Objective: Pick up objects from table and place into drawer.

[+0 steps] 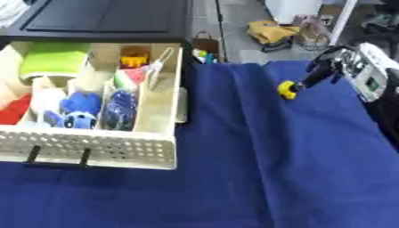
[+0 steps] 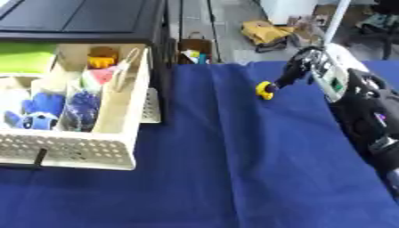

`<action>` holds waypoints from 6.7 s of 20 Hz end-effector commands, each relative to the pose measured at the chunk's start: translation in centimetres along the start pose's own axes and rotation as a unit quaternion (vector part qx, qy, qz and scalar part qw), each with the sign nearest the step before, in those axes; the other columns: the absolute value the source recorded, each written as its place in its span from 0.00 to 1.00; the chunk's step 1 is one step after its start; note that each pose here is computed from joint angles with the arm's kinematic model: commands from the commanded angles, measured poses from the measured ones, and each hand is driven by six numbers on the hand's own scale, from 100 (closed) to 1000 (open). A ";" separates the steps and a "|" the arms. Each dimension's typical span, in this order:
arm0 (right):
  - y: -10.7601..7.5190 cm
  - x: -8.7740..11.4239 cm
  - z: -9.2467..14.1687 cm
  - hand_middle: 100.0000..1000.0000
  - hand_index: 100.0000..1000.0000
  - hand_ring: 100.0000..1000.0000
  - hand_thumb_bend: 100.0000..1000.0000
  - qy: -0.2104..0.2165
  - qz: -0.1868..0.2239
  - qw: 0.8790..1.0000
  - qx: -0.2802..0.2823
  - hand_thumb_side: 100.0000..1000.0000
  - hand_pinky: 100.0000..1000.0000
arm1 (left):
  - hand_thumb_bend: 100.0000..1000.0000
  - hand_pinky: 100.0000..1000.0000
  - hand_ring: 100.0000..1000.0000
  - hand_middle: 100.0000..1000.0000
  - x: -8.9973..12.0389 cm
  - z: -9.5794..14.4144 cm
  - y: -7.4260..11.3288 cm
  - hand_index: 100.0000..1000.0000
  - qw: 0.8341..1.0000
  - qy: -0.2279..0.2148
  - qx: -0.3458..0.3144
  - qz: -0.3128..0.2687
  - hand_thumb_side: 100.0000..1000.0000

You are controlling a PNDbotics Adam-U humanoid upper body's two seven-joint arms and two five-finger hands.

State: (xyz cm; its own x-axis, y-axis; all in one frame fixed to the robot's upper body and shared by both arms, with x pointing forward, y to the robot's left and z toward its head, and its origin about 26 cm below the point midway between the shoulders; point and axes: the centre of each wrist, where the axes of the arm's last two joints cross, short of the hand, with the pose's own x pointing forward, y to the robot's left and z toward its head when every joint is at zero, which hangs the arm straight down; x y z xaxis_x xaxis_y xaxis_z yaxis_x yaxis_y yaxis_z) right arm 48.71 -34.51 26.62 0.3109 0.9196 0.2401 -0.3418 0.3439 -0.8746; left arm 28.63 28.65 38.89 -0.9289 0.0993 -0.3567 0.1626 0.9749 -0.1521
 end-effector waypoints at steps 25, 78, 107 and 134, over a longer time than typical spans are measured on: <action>0.5 -0.7 -0.9 0.57 0.86 0.90 0.31 0.031 -0.038 0.997 -0.060 0.38 0.80 | 0.23 0.21 0.41 0.45 0.2 -0.4 -0.2 0.65 0.999 -0.036 0.035 0.022 0.98; 1.0 0.7 -0.9 0.37 0.67 0.80 0.30 0.017 -0.079 0.983 -0.165 0.27 0.73 | 0.24 0.22 0.42 0.47 0.2 -0.1 -0.2 0.66 0.999 -0.025 0.031 0.025 0.99; 1.2 0.2 -1.1 0.26 0.52 0.77 0.01 0.037 -0.099 0.973 -0.207 0.19 0.66 | 0.24 0.21 0.42 0.47 0.2 0.1 -0.2 0.66 0.999 -0.019 0.028 0.025 1.00; -2.8 0.9 3.8 0.17 0.43 0.75 0.00 -0.023 -0.120 0.939 -0.321 0.17 0.63 | 0.24 0.20 0.42 0.47 0.3 0.0 0.0 0.67 0.999 -0.018 0.023 0.024 1.00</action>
State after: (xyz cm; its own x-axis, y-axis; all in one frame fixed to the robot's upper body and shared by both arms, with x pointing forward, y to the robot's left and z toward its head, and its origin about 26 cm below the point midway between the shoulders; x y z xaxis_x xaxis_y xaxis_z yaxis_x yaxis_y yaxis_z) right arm 47.39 -33.26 28.47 0.2935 0.8352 0.4652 0.2825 0.3891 -0.8768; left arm 28.95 28.49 38.15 -0.9333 0.1275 -0.3358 0.1923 0.9670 -0.1673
